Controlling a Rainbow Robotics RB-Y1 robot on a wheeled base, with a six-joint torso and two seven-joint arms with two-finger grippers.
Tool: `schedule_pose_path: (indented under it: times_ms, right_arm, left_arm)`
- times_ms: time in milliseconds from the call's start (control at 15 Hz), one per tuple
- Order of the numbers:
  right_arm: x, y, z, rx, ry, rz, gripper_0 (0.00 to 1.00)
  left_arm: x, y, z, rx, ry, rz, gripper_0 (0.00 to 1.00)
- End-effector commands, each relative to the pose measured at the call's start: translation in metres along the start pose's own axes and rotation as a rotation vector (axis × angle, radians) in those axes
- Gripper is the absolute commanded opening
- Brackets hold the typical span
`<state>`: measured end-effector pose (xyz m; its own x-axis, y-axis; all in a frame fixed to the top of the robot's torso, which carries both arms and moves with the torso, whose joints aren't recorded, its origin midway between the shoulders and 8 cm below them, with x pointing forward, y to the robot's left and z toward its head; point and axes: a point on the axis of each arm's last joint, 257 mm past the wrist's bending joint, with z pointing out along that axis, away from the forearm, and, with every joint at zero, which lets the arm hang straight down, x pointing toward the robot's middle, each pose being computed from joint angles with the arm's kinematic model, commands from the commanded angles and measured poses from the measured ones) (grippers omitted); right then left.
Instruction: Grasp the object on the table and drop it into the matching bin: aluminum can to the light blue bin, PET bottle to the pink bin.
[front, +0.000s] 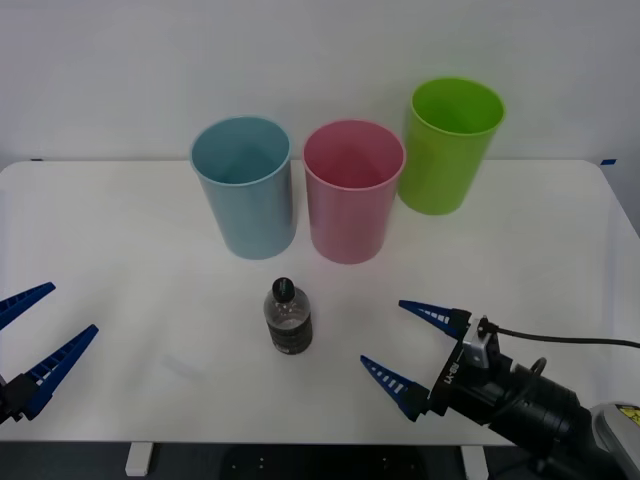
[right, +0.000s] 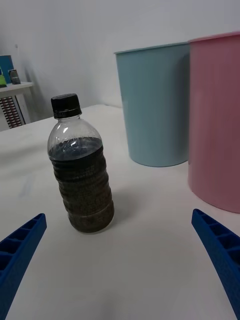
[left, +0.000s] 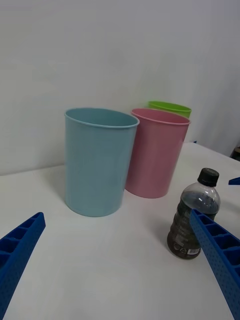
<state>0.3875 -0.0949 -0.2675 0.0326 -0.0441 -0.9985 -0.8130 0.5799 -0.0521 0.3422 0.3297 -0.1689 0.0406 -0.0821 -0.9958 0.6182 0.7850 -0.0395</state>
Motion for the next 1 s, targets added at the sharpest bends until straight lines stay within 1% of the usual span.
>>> schedule_pose_path:
  times_ms: [67, 200, 333, 600, 1000]
  right_arm:
    - [0.006, 0.002, 0.026, -0.014, 0.005, -0.009, 1.00]
    - [0.011, 0.007, 0.042, -0.037, 0.009, -0.004, 1.00]
    - [0.015, 0.011, 0.053, -0.047, 0.021, -0.011, 1.00]
    - [0.018, 0.018, 0.072, -0.038, 0.036, -0.030, 1.00]
    - [0.021, 0.036, 0.097, -0.032, 0.048, -0.026, 1.00]
  left_arm:
    - [0.000, 0.000, 0.000, 0.000, 0.000, 0.000, 1.00]
    - [0.000, 0.000, 0.000, 0.000, 0.000, 0.000, 1.00]
    - [0.000, 0.000, 0.000, 0.000, 0.000, 0.000, 1.00]
    - [0.000, 0.000, 0.000, 0.000, 0.000, 0.000, 1.00]
    - [0.000, 0.000, 0.000, 0.000, 0.000, 0.000, 1.00]
